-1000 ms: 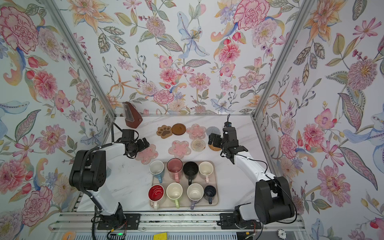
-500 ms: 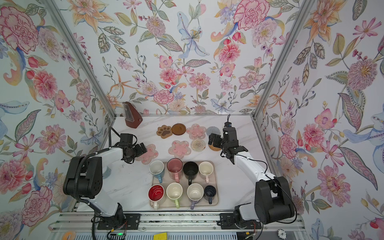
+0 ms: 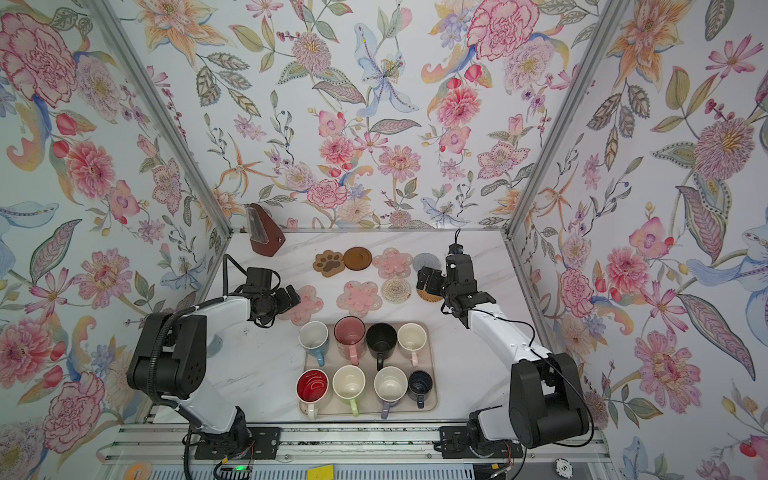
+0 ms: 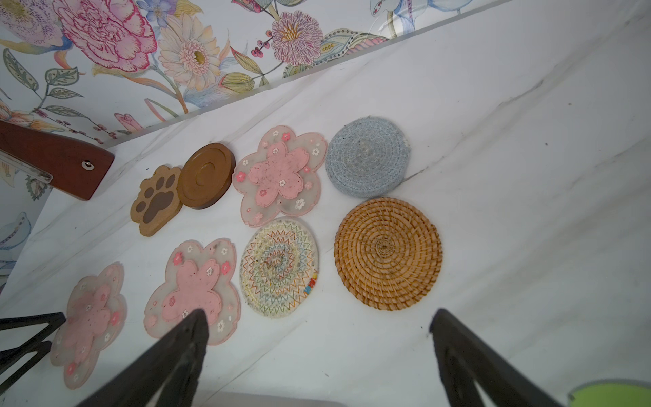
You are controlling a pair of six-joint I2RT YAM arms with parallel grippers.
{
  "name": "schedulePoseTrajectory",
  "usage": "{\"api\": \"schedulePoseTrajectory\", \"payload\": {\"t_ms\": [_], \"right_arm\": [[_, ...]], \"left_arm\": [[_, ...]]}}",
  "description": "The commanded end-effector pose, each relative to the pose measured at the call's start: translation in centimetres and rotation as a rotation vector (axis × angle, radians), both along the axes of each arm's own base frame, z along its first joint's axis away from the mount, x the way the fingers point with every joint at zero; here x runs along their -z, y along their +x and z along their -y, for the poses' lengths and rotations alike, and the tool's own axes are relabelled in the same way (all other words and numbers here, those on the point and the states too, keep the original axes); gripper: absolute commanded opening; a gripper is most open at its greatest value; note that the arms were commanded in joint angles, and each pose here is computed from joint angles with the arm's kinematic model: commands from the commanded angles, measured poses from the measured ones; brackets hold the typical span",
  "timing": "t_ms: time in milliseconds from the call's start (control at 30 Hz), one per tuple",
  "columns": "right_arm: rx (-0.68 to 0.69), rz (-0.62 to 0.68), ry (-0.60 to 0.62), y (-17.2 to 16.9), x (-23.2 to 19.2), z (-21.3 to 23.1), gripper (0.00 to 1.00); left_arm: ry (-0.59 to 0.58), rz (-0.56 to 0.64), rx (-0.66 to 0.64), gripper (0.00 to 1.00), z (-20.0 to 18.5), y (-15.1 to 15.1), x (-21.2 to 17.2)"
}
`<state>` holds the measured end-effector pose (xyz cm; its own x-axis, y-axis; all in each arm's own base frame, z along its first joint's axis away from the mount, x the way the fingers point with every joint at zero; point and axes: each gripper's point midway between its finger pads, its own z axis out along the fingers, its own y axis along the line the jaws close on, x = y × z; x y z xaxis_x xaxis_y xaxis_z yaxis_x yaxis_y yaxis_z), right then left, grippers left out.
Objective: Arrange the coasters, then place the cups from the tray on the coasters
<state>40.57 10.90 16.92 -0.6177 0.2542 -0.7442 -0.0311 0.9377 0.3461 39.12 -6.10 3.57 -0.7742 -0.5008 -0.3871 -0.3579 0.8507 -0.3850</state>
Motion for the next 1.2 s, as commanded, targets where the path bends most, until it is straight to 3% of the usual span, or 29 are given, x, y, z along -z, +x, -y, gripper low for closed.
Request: {"api": "schedulePoseTrajectory", "payload": {"t_ms": [0, 700, 1000, 1167], "right_arm": [[0.01, 0.007, 0.017, -0.1, 0.0, 0.2, 0.99], [0.008, 0.012, 0.021, 0.0, -0.1, 0.1, 0.99], [0.009, 0.016, 0.019, 0.0, -0.3, 0.3, 0.99], [0.012, 0.016, 0.017, -0.1, -0.3, 0.4, 0.99]], "left_arm": [[-0.055, 0.015, 0.007, 0.99, 1.6, -0.1, -0.3], [-0.116, 0.052, 0.081, 0.99, 6.5, 2.0, -0.8], [0.071, 0.046, 0.092, 0.99, 4.1, 3.3, -1.5], [0.106, 0.051, 0.113, 0.99, 3.9, 4.6, -1.2]]}}
